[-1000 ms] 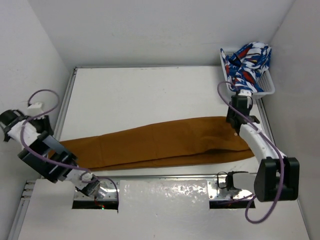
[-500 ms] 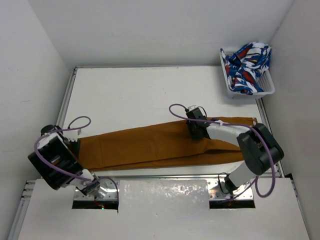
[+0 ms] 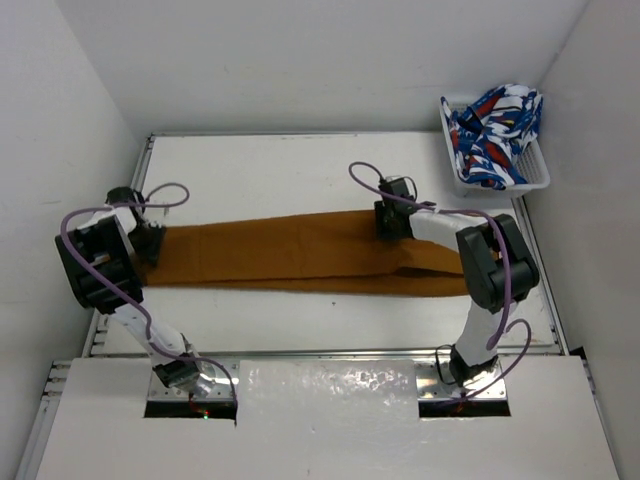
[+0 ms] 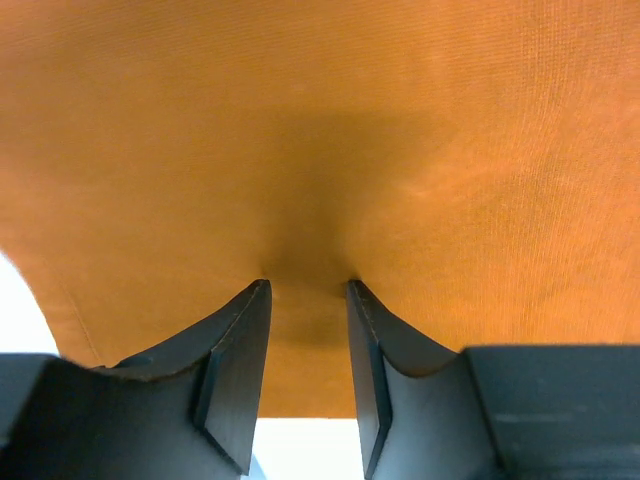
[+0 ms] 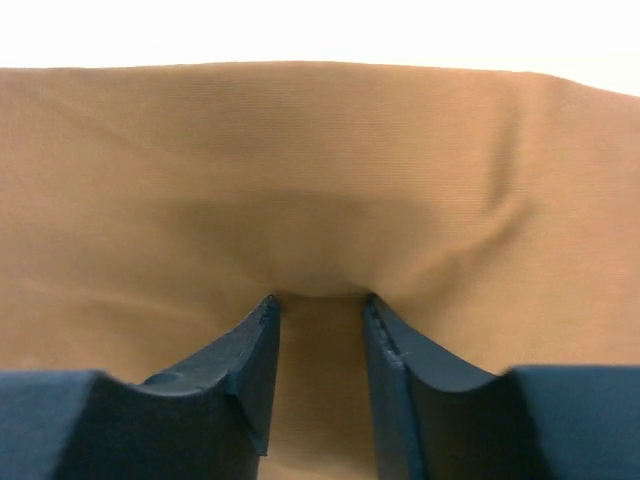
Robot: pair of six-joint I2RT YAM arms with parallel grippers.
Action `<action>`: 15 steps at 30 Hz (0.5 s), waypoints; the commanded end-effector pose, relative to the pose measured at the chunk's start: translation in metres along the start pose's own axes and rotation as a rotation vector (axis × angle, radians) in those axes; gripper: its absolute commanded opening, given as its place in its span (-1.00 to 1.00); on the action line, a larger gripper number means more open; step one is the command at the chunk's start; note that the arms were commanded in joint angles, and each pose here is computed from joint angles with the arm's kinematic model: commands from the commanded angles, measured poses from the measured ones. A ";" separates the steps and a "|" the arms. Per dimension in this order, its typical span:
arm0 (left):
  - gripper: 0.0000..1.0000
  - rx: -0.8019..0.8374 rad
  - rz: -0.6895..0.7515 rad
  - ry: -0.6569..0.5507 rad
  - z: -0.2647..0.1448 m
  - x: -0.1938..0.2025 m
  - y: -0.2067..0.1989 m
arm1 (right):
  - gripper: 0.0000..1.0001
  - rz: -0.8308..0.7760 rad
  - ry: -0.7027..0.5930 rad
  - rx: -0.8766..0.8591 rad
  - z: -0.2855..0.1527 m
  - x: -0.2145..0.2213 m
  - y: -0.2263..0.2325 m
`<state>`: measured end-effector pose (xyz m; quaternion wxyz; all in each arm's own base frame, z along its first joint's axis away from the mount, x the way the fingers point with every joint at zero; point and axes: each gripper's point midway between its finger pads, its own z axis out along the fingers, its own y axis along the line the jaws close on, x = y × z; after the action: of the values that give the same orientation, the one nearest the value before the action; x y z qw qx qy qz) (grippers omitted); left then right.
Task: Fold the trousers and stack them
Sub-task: Fold the trousers
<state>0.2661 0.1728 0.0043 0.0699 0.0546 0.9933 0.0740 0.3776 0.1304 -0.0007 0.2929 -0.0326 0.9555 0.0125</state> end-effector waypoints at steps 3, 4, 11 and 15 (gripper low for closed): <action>-0.29 -0.041 -0.029 -0.417 -0.020 -0.119 0.029 | 0.01 -0.015 -0.103 0.055 -0.038 -0.047 -0.030; -0.27 -0.027 -0.027 -0.415 -0.030 -0.119 0.028 | 0.08 0.010 -0.112 0.053 -0.048 -0.048 -0.032; -0.19 -0.024 -0.059 -0.378 -0.070 -0.086 0.023 | 0.44 0.681 0.044 0.351 -0.127 0.042 -0.132; -0.11 -0.029 -0.119 -0.328 -0.065 -0.052 0.035 | 0.47 0.955 0.032 0.379 -0.134 0.076 -0.151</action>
<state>0.3355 0.1853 0.0858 0.2522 0.0300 0.9638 0.0817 0.2885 -0.0312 0.0991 0.3121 0.3733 0.8731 -0.0295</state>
